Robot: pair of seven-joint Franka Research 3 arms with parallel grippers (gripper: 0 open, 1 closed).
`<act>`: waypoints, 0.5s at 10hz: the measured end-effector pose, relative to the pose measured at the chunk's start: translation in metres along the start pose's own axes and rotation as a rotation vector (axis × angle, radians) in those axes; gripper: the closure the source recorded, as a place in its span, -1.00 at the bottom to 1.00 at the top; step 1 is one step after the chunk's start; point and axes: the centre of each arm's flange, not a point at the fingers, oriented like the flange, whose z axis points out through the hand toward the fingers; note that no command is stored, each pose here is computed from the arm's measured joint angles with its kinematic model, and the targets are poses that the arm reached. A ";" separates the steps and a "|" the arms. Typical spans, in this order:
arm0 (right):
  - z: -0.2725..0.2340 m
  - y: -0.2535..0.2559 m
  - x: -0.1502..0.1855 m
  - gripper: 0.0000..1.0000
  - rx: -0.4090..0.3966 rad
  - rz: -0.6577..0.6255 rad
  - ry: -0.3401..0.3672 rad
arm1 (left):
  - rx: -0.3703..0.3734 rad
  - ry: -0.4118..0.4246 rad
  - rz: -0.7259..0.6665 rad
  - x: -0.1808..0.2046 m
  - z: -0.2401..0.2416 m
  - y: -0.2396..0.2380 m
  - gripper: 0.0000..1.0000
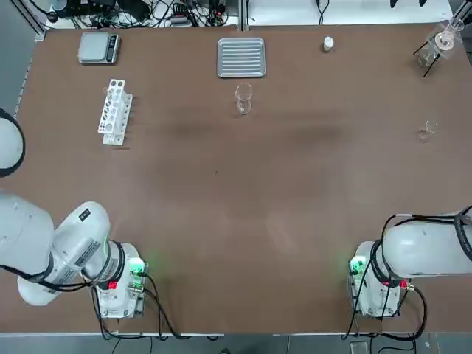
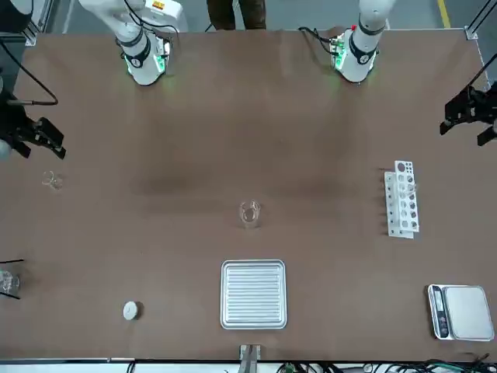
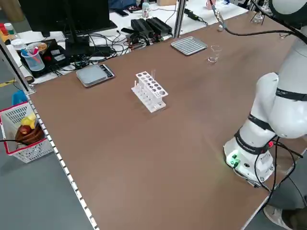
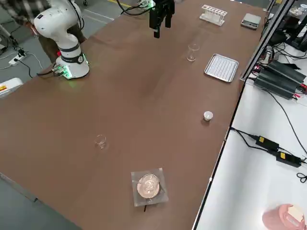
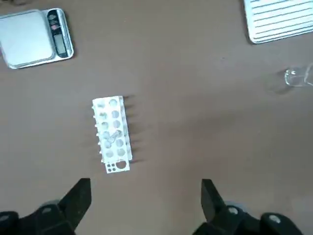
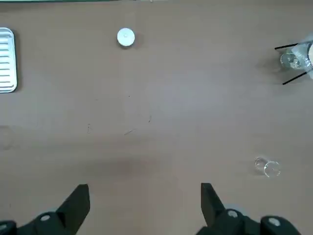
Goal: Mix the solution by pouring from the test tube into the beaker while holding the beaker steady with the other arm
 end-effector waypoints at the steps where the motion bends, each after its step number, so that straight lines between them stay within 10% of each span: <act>1: 0.000 0.000 0.000 -1.00 0.000 0.000 0.000 | 0.007 -0.001 -0.042 0.001 0.000 0.005 -0.98; 5: 0.000 0.001 0.000 -1.00 0.000 0.001 0.000 | 0.063 -0.009 -0.080 0.002 0.002 0.004 -0.98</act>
